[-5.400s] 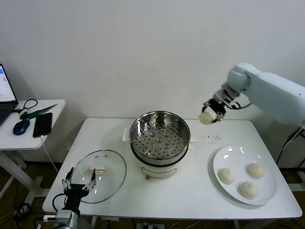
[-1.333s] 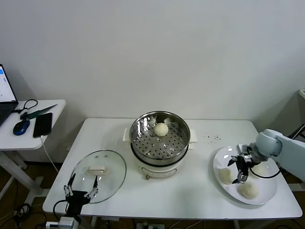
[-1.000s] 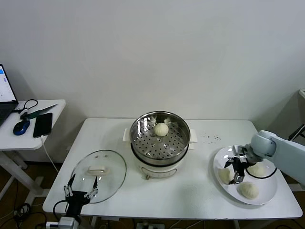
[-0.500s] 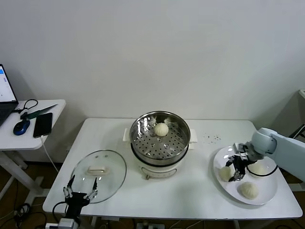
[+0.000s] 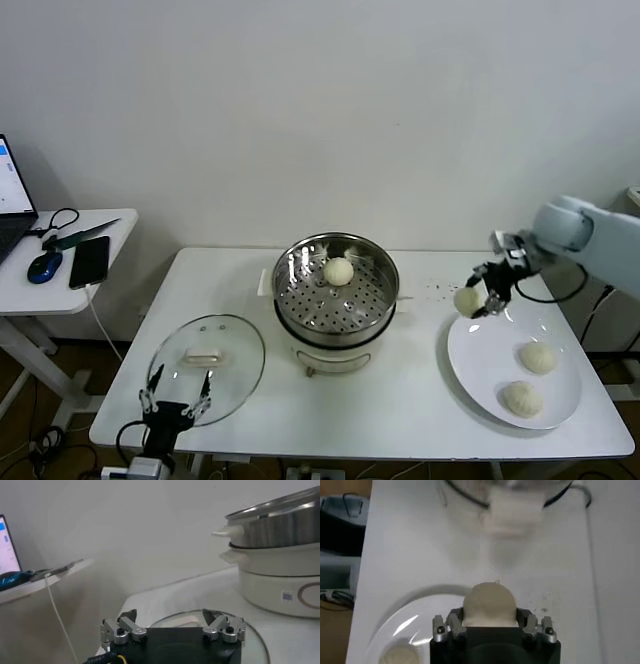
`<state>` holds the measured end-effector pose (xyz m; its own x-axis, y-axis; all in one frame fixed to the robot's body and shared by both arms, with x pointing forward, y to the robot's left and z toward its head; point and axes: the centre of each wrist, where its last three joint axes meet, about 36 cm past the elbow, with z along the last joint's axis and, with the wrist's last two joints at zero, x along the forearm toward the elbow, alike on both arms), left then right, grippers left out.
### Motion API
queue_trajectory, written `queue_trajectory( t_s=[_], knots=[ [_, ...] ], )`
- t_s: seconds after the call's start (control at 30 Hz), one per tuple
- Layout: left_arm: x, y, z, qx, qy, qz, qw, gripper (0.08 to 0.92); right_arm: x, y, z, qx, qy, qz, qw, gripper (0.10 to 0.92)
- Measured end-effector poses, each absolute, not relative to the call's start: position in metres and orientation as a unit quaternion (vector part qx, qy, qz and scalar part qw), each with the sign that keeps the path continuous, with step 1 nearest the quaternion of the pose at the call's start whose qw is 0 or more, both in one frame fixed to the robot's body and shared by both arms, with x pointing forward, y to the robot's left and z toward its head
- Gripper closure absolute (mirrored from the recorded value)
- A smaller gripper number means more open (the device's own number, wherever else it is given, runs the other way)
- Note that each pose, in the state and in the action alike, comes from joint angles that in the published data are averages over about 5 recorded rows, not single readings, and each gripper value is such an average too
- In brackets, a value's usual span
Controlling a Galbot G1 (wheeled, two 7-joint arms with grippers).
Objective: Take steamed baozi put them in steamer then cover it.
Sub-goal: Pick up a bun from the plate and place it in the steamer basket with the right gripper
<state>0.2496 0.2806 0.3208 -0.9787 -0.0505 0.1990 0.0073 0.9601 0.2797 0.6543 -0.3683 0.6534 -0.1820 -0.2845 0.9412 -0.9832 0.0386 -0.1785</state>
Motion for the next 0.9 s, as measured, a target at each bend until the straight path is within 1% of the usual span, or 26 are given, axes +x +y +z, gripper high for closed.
queue_trajectory(
  t_s=[0.2,0.4,0.53,0.67,0.9],
  knots=[
    [0.253,0.274,0.323,0.004,-0.986,-0.137,0.096,0.177,0.673,-0.307,0.701,0.526,-0.62,0.465,0.35,0.344],
    [0.255,0.269,0.322,0.002,-0.986,-0.134,0.094,0.177,0.686,-0.235,0.715,0.539,-0.606,0.479,0.336,0.344],
    [0.256,0.267,0.322,0.0,-0.987,-0.134,0.094,0.177,0.69,-0.185,0.706,0.549,-0.591,0.49,0.33,0.344],
    [0.258,0.267,0.323,0.001,-0.987,-0.134,0.092,0.177,0.691,-0.14,0.687,0.564,-0.574,0.496,0.325,0.344],
    [0.255,0.272,0.321,0.005,-0.986,-0.136,0.096,0.177,0.688,-0.084,0.644,0.588,-0.546,0.5,0.325,0.344]
  ],
)
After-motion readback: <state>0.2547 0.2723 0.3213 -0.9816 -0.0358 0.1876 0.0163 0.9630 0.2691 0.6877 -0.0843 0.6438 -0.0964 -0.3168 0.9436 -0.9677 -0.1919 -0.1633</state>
